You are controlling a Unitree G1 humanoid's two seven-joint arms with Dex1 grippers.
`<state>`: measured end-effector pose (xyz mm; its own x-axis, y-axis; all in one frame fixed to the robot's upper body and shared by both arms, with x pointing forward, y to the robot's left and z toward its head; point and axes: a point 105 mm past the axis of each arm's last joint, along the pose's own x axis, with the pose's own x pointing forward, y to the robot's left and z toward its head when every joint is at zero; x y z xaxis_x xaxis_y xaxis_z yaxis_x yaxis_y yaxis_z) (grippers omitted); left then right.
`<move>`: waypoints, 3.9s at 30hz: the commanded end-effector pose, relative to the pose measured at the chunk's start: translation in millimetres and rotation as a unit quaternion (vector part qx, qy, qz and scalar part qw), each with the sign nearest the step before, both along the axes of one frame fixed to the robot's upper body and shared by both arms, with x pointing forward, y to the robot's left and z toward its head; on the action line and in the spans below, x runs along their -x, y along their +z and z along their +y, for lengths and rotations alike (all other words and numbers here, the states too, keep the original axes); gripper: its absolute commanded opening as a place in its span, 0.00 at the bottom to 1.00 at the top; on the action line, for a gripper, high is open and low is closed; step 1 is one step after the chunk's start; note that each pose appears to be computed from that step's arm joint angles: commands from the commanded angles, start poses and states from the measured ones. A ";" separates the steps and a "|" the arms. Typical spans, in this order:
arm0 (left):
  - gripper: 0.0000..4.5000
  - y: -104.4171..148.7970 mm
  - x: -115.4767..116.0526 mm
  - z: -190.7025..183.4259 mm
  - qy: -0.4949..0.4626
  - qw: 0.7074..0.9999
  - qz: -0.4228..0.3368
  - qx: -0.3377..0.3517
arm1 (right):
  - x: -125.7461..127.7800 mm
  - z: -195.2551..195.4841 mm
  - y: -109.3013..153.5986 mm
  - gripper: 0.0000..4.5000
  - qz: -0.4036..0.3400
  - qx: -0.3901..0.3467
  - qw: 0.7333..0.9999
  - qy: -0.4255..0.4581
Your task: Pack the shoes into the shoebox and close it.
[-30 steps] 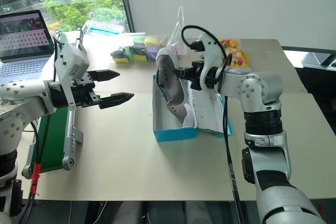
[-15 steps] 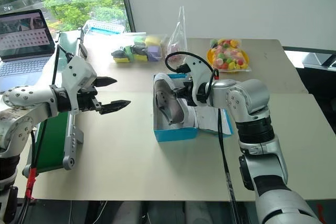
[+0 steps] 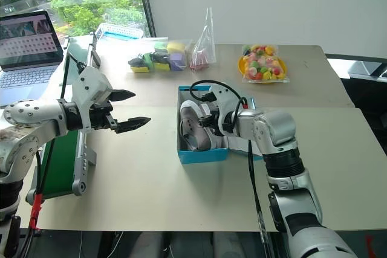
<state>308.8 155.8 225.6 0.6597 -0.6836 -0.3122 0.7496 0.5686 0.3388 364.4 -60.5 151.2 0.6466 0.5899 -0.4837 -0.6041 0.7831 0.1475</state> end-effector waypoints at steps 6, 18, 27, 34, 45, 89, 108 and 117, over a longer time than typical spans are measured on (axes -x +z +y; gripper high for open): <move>1.00 5.0 2.5 -2.3 0.000 1.000 -0.025 -0.013 | -12.7 21.7 -31.9 0.02 -0.037 0.075 0.996 0.003; 1.00 5.8 3.4 -3.0 0.002 0.999 -0.031 -0.016 | -19.4 -8.0 -59.0 0.02 -0.174 0.365 0.909 0.102; 1.00 5.2 1.5 -4.3 -0.004 0.999 -0.030 -0.017 | -8.9 6.6 -52.4 0.02 -0.125 0.265 0.950 0.104; 1.00 4.6 -1.8 -7.3 -0.014 0.999 -0.029 -0.020 | 9.6 24.1 -0.6 0.00 -0.086 0.095 0.986 0.105; 1.00 7.1 -14.8 -18.1 -0.054 0.998 -0.034 -0.028 | 14.4 -33.9 92.1 0.00 -0.138 0.045 0.989 0.027; 1.00 6.1 -9.5 -4.2 -0.020 0.999 -0.032 -0.038 | 22.5 10.3 2.1 0.00 0.066 -0.119 0.988 0.073; 1.00 4.5 -10.6 -6.2 -0.019 0.998 -0.035 -0.042 | -4.9 -23.3 -55.3 0.00 -0.161 0.326 0.925 0.107; 1.00 3.8 -10.3 -7.3 -0.021 0.998 -0.036 -0.042 | 7.7 -11.3 -45.3 0.59 -0.117 0.227 0.960 0.117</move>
<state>321.1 150.2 218.9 0.6409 -0.6809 -0.3545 0.7627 0.5125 0.3946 355.4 -60.3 106.6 0.6442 0.5142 -0.5662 -0.7588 0.5228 -0.3886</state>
